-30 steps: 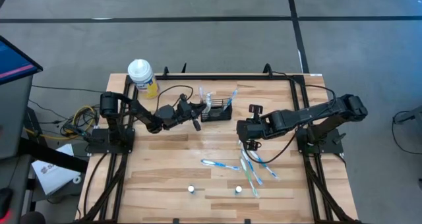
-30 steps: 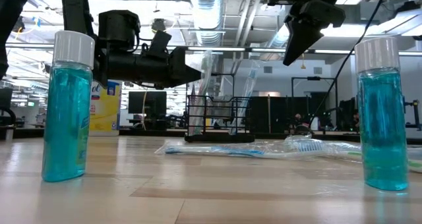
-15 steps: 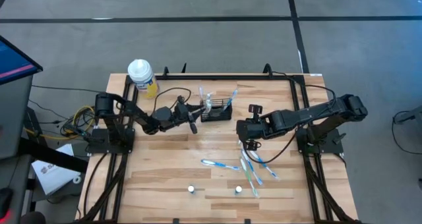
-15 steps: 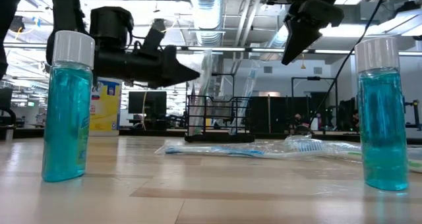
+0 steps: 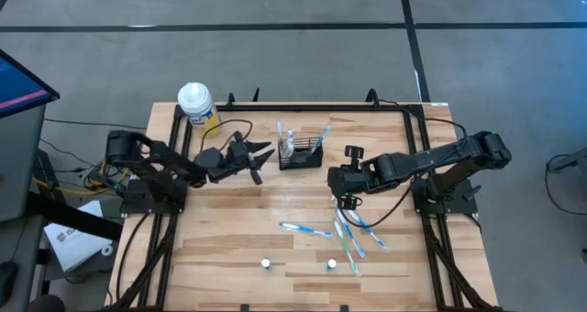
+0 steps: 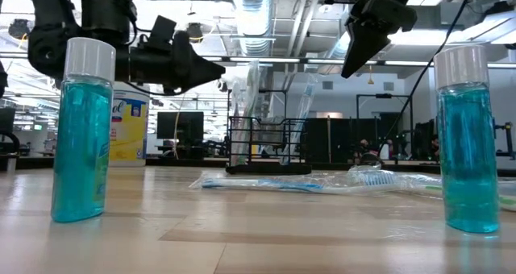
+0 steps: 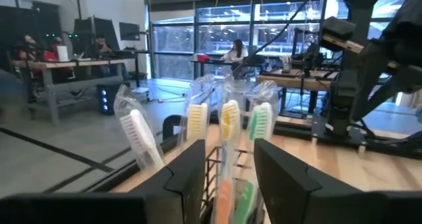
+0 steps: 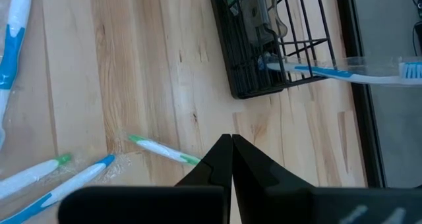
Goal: Pick & Place toothbrushing station
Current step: Put the blue toothbrush into the black mesh organizer
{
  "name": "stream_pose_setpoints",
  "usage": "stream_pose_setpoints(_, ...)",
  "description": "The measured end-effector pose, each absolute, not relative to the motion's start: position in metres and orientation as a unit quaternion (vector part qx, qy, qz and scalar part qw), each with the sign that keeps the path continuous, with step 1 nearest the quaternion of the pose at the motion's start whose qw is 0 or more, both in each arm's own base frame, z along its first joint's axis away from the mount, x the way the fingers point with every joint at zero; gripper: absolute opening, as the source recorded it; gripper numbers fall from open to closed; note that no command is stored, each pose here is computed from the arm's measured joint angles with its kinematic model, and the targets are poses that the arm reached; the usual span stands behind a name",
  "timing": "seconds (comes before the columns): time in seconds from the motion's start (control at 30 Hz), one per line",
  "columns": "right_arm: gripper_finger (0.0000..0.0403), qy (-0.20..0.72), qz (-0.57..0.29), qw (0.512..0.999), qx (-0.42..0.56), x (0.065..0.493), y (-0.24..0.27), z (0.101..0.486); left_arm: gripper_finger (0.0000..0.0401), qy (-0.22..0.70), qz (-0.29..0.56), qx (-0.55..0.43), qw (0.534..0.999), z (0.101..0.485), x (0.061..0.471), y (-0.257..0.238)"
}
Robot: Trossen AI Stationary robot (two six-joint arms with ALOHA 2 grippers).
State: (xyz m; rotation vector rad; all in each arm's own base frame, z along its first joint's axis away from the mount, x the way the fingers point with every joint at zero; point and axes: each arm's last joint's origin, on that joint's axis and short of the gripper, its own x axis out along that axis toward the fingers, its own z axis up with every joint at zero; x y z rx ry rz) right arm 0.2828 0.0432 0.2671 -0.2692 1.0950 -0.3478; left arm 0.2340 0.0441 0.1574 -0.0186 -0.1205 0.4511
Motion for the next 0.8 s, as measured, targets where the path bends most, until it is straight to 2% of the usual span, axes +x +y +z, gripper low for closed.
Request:
stream_pose_setpoints(0.23,0.0,0.517,-0.163,0.831,-0.128,0.283,0.043,0.267,0.0116,-0.055,0.191,-0.013,0.98,0.156,0.233,0.029)
stream_pose_setpoints(0.57,0.0,0.517,-0.163,0.831,-0.127,0.283,0.044,0.267,0.0095,0.011,0.142,-0.006,0.99,0.15,0.248,0.005)
stream_pose_setpoints(0.8,0.0,0.517,-0.162,0.831,-0.126,0.283,0.044,0.267,0.0092,0.065,0.075,-0.021,0.995,0.152,0.266,-0.013)
